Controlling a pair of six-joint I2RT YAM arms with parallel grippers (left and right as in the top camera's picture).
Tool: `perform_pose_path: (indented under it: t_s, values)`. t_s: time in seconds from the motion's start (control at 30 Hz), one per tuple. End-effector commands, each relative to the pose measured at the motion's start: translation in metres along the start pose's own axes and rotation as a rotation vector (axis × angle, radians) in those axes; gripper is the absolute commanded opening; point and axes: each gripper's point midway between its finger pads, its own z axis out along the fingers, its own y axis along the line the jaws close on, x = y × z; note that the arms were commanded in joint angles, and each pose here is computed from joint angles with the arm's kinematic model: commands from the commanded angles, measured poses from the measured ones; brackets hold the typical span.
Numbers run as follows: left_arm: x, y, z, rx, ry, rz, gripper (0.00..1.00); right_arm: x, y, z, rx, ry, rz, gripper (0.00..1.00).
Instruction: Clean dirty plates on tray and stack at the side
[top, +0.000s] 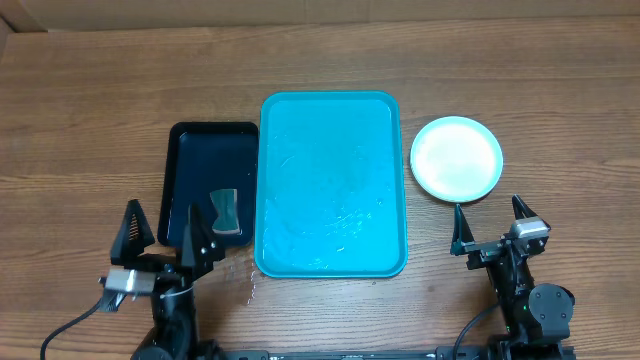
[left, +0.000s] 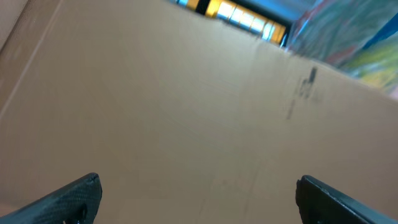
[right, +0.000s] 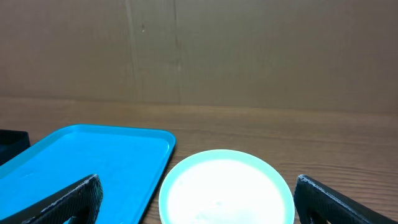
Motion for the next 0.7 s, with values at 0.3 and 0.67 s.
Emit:
perform_pose_path:
  t_s: [0.3,0.67]
  values:
    - [0.109,0.054,-0.033,-0.179,0.482,0.236,1.00,0.002,0.001,0.000,-0.008,-0.002,-0.005,1.00]
    - [0.127,0.063,-0.045,-0.177,0.587,0.366,1.00,0.002,0.001,0.000,-0.008,-0.002,-0.005,1.00]
